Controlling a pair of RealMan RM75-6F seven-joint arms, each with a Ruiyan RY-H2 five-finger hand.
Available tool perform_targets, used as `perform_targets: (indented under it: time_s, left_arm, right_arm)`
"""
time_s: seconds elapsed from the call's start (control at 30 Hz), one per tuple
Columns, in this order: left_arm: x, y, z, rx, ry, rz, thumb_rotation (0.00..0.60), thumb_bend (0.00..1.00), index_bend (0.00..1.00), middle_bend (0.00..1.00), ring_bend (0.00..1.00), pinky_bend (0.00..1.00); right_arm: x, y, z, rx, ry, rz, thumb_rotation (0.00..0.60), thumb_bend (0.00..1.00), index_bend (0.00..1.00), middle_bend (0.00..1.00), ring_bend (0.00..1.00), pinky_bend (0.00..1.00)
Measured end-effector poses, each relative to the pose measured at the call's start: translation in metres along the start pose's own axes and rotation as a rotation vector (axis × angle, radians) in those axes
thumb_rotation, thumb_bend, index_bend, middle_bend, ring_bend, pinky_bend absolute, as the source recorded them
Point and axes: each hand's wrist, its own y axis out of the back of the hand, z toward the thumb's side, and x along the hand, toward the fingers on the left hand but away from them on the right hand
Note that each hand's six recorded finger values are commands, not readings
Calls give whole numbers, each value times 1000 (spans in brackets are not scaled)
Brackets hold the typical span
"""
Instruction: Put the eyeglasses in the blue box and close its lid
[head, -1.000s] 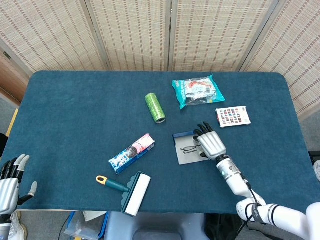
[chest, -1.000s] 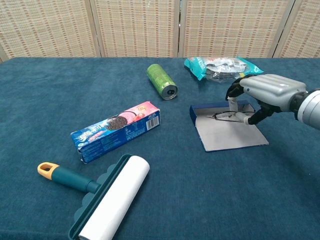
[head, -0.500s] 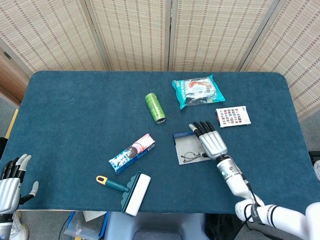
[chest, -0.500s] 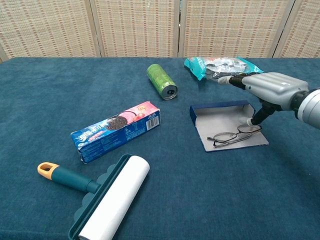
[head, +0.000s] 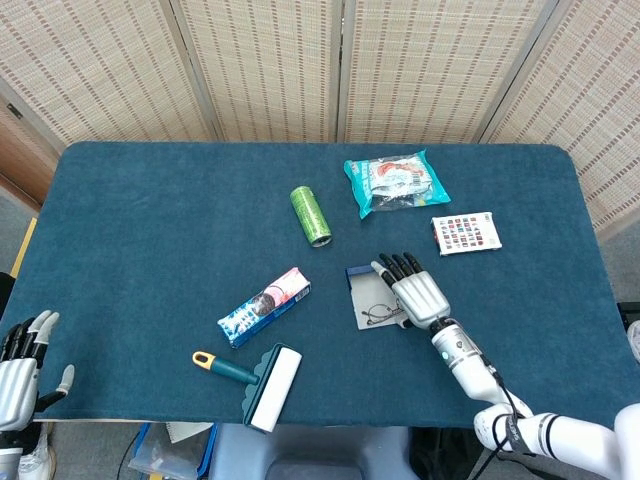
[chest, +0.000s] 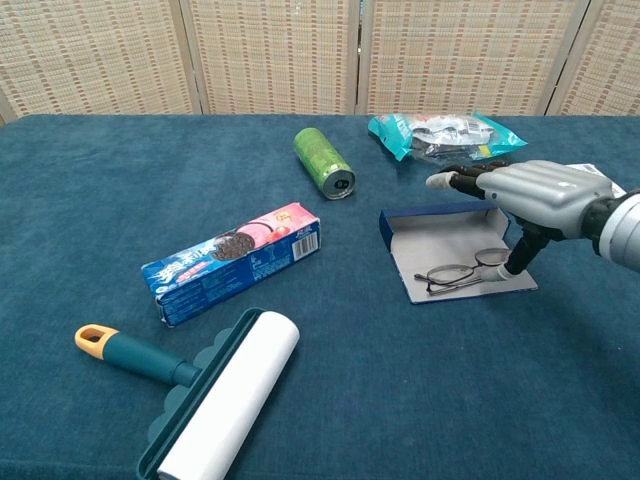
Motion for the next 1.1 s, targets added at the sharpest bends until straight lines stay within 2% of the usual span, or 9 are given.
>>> perform_targets:
  time_s: [0.63, 1.1]
  left_arm:
    - [-3, 0, -8, 5, 25, 0, 600, 401, 0, 0, 0, 0]
    - [-4, 0, -12, 6, 40, 1, 600, 401, 0, 0, 0, 0]
  right_arm:
    - [-53, 2, 1, 17, -55, 11, 600, 150, 0, 0, 0, 0]
    - [-81, 11, -1, 19, -87, 8, 600, 151, 0, 0, 0, 0]
